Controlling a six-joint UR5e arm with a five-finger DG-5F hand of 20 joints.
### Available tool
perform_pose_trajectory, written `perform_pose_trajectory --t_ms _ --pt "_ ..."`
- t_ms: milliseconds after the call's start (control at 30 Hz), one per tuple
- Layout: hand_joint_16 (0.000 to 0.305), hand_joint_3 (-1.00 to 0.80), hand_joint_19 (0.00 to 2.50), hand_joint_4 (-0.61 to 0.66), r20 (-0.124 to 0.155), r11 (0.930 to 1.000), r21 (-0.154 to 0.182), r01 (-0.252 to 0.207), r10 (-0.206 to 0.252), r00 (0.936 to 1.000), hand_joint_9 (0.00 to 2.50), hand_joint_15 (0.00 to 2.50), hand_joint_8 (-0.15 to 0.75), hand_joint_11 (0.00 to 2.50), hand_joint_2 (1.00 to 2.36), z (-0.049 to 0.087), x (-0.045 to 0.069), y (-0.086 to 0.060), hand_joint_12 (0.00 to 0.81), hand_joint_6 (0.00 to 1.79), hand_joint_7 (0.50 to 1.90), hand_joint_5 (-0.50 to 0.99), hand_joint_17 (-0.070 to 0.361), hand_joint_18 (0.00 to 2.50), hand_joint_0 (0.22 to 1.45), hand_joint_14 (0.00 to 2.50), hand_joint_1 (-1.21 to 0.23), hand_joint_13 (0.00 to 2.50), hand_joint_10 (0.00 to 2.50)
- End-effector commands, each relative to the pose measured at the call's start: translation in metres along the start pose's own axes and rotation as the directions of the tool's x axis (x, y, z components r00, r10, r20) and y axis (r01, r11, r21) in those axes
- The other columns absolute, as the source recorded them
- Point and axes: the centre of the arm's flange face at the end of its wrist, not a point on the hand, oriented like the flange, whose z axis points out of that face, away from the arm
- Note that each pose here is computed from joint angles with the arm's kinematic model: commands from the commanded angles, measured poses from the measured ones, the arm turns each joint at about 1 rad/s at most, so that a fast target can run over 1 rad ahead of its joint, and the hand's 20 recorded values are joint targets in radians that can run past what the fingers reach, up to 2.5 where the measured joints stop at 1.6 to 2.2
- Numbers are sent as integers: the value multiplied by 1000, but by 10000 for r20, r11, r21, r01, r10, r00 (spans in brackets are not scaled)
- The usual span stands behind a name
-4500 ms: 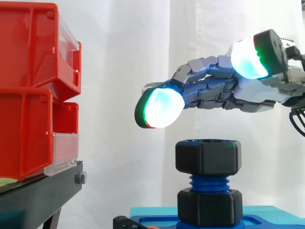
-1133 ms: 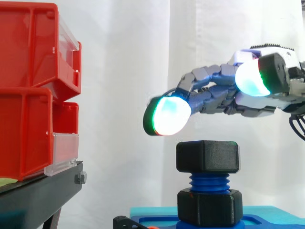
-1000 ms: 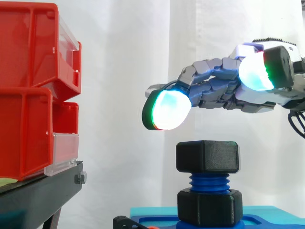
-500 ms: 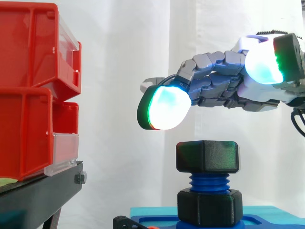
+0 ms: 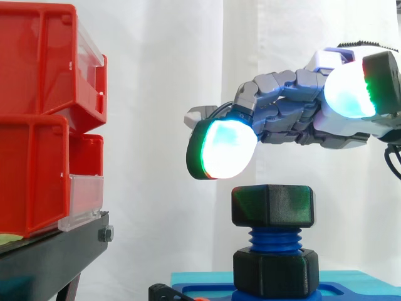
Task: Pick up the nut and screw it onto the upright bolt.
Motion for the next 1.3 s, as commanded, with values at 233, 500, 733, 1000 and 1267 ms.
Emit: perform_pose_trajectory --t_ms 233,500,733,1000,1267 --pt "44 -500 0 219 -55 10000 45 -21 21 10000 273 0 195 0 1000 -2 2 -2 315 503 836 -88 98 0 464 0 -317 0 0" --pt "43 -500 0 218 -51 10000 59 -17 17 10000 298 0 197 0 1000 -3 1 -3 312 503 836 -86 97 0 469 0 -323 8 0" --pt "42 -500 0 235 -142 9999 146 -52 54 9999 337 0 198 0 1000 -5 2 -5 308 503 841 -80 94 0 475 0 -336 33 0" --pt "41 -500 0 232 -340 9997 196 -122 128 9993 351 0 199 0 1000 -10 12 -6 304 503 842 -78 93 0 478 0 -348 50 0" --pt "41 -500 0 231 1 10000 71 -46 46 10000 377 0 202 0 1000 -11 17 -8 302 503 847 -78 91 0 479 0 -351 58 0"
